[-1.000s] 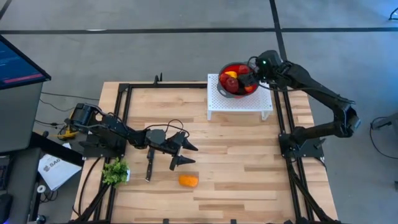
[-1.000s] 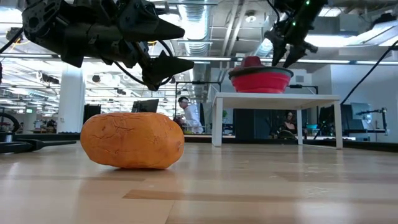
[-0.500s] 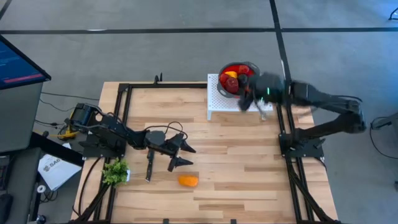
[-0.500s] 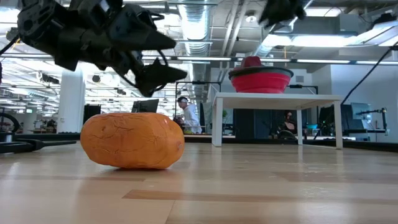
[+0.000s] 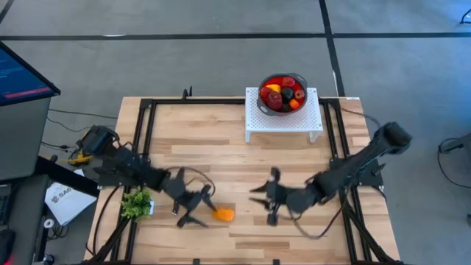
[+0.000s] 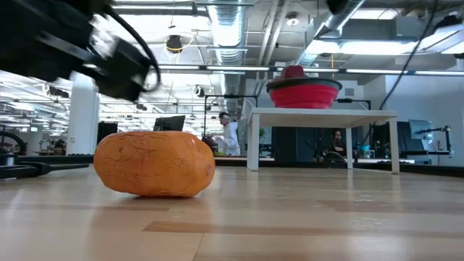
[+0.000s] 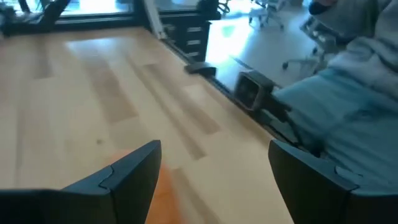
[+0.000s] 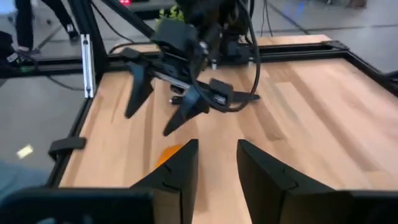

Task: Pick & Place Fruit
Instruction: Put the yellow mango into the orange strainer bowl on the shelf

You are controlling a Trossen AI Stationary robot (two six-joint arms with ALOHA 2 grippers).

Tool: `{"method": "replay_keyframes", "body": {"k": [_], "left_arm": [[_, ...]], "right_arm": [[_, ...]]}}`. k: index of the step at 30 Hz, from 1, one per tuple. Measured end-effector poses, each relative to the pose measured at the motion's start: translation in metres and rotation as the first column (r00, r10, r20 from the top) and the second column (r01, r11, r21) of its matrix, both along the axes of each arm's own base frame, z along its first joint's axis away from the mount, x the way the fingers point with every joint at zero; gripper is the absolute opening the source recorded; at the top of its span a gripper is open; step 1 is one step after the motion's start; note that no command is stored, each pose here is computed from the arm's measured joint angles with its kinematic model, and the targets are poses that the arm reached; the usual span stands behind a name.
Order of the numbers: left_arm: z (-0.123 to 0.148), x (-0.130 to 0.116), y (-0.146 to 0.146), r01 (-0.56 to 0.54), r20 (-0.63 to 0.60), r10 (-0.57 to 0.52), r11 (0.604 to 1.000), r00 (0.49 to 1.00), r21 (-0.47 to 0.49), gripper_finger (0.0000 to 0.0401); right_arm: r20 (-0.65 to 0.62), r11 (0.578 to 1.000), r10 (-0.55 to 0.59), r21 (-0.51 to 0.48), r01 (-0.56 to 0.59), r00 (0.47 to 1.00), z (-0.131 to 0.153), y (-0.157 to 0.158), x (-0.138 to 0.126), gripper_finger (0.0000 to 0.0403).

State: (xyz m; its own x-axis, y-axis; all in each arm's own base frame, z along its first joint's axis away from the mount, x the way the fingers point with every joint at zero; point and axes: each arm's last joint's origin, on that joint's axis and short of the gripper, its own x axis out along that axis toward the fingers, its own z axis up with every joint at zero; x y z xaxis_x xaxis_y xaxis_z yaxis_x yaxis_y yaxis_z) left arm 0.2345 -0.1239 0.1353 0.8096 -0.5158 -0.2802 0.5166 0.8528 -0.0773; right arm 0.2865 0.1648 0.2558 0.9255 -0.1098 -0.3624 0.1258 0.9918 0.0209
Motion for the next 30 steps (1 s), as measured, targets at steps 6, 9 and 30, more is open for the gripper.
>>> {"method": "replay_keyframes", "body": {"k": [6, 9, 30], "left_arm": [[-0.002, -0.003, -0.006, -0.164, -0.011, 0.165, 0.985, 0.986, 0.045, 0.031], [-0.005, 0.001, 0.001, -0.208, -0.048, 0.208, 0.978, 0.977, 0.008, 0.0331], [-0.043, 0.038, 0.007, -0.221, -0.262, 0.196, 0.973, 0.945, -0.071, 0.0329]], "right_arm": [[0.107, 0.999, -0.035, 0.016, 0.033, 0.994, -0.056, 0.029, 0.036, 0.0098], [0.164, 0.999, -0.041, 0.023, 0.038, 0.986, -0.075, 0.031, 0.049, 0.0098], [0.252, 0.999, -0.021, 0.044, 0.011, 0.968, -0.053, 0.034, 0.045, 0.0098]]}}
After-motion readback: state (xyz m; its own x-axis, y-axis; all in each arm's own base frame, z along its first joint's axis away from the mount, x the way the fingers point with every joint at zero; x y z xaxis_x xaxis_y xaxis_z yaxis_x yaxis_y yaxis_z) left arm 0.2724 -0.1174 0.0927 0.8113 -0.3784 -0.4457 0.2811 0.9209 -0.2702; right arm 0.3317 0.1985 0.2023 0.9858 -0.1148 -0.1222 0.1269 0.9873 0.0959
